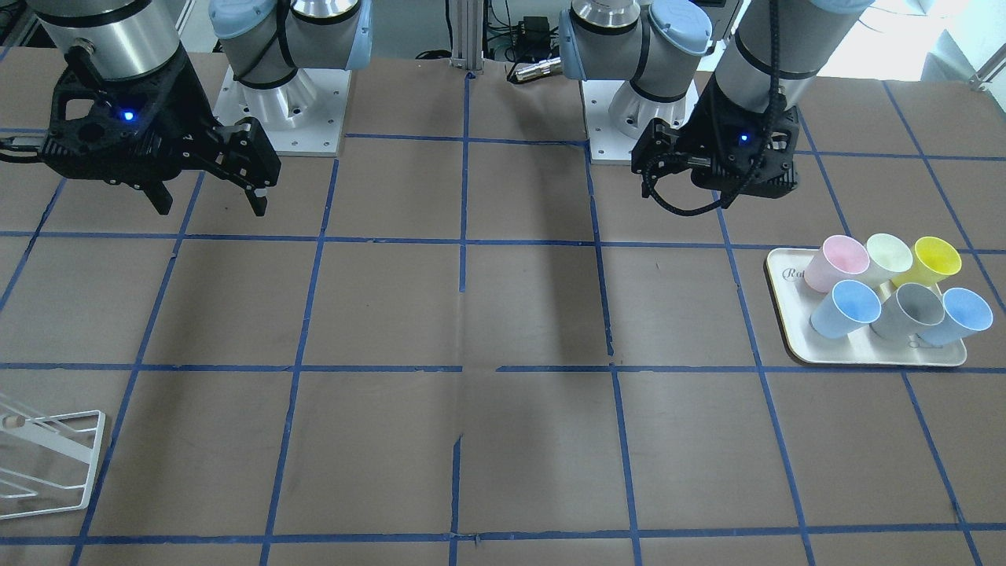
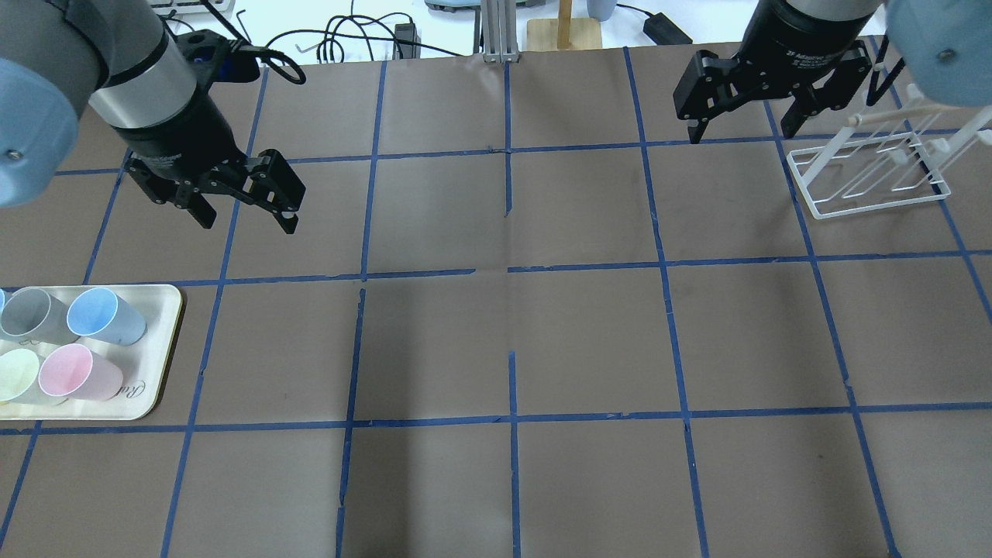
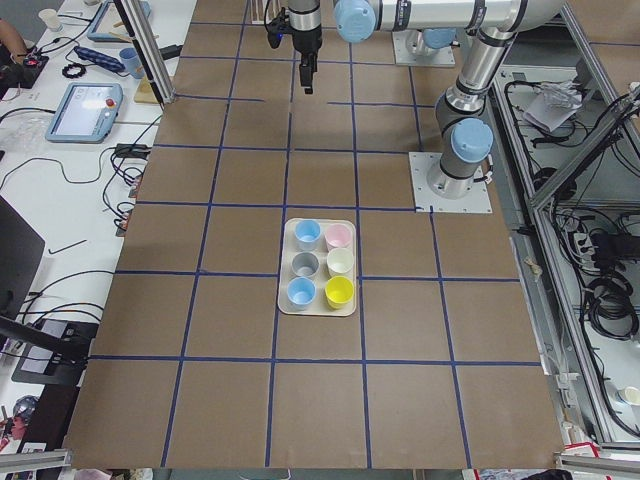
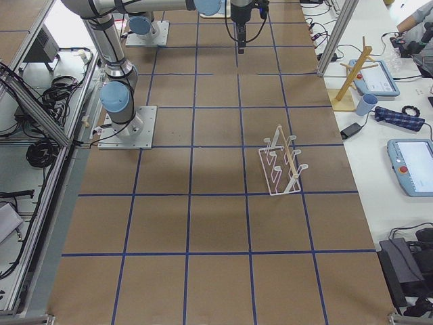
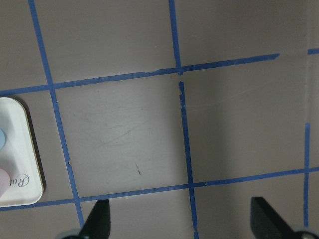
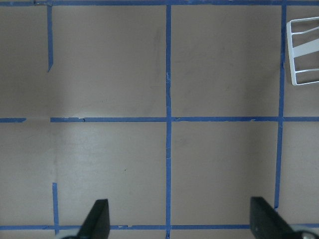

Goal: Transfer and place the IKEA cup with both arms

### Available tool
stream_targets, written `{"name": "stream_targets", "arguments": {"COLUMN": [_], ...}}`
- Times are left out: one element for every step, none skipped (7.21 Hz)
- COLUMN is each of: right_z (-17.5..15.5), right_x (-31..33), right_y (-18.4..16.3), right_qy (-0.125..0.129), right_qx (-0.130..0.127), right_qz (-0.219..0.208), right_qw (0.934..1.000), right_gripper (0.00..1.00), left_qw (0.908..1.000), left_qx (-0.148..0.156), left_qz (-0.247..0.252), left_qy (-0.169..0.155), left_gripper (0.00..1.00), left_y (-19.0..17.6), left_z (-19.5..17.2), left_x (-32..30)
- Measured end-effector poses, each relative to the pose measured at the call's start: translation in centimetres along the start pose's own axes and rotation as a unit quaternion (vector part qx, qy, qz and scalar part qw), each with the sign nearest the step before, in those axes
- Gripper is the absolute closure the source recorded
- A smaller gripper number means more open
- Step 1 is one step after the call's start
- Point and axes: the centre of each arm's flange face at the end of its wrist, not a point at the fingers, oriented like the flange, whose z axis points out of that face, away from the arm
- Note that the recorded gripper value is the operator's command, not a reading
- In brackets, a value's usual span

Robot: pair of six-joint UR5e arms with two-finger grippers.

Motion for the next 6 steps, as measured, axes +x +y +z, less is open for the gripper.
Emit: {"name": "stream_targets", "arguments": {"right_z": [0.0, 0.1, 0.2, 0.2, 0.2, 0.2], "right_x": [0.0, 0.0, 0.0, 0.0, 0.0, 0.0], "right_y": [0.0, 0.0, 0.0, 0.0, 0.0, 0.0], "right_qy": [0.0, 0.0, 0.0, 0.0, 0.0, 0.0], "right_qx": [0.0, -0.001, -0.002, -0.002, -0.003, -0.003], "right_qz": [0.0, 0.0, 0.0, -0.001, -0.001, -0.001], "right_qw": [1.0, 1.0, 1.0, 1.0, 1.0, 1.0], "right_gripper": [0.0, 0.0, 0.0, 0.0, 0.0, 0.0], "left_qw": [1.0, 1.0, 1.0, 1.0, 1.0, 1.0], "left_qx": [0.0, -0.002, -0.003, -0.001, 0.0, 0.0], "left_qz": [0.003, 0.004, 0.003, 0.001, 0.001, 0.001], "left_qy": [0.0, 0.0, 0.0, 0.001, 0.0, -0.004], "left_gripper": [0.0, 0.0, 0.0, 0.0, 0.0, 0.0], "left_y": [0.6, 1.2, 1.5, 1.6, 1.6, 1.6], "left_z": [-0.4, -0.6, -0.9, -1.1, -1.3, -1.4], "left_x": [0.7, 0.9, 0.9, 0.7, 0.6, 0.5]}}
